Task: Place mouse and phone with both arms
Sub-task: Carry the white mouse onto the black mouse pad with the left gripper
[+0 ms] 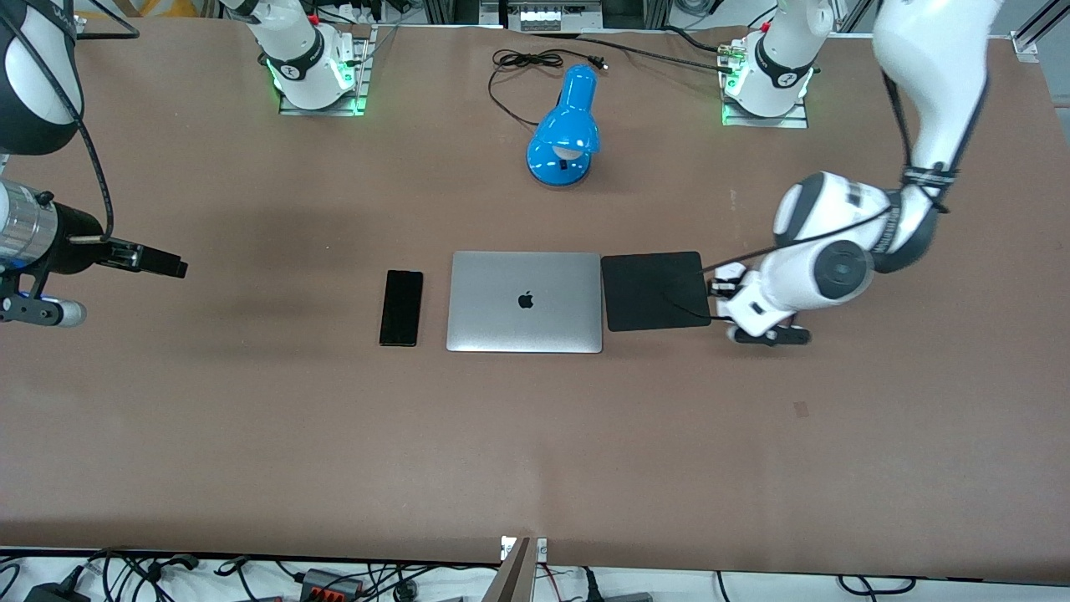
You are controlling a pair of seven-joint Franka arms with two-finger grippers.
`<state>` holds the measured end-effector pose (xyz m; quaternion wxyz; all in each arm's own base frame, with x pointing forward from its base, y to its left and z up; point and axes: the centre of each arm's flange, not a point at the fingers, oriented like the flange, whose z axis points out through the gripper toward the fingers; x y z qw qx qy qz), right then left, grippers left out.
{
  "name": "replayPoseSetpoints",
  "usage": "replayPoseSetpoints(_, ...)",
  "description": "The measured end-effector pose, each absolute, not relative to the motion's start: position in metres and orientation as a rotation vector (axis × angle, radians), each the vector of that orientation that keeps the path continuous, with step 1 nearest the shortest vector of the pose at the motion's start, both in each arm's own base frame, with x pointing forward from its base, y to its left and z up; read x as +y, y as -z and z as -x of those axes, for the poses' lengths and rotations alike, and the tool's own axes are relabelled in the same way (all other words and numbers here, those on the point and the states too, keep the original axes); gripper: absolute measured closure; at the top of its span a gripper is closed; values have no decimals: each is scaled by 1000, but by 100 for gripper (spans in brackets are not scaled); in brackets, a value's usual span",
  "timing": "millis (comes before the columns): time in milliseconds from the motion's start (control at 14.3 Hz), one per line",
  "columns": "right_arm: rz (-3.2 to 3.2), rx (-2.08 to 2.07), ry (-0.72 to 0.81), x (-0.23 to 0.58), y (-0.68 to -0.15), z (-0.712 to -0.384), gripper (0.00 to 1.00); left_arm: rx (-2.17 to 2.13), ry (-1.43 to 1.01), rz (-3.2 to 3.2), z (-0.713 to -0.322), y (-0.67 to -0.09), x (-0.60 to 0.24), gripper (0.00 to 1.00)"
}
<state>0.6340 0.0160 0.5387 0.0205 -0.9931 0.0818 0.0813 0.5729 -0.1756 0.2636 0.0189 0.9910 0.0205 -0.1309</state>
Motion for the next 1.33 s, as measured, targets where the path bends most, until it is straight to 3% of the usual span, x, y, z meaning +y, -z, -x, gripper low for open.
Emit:
replayPoseSetpoints(350, 3031, 179, -205, 21, -555, -635, 0, 201, 323, -3070, -528, -210, -223, 38)
replayPoseSetpoints(911, 3060, 218, -78, -2, -576, -642, 0, 197, 234, -3050, -516, -207, -264, 38)
replayPoseSetpoints(1121, 3076, 208, -116, 1, -588, -624, 0, 256, 191, -3028, -512, -202, -280, 38)
replayPoseSetpoints(1331, 3097, 209, -55, 5, -591, -594, 0, 284, 179, -3021, -511, -199, -284, 38)
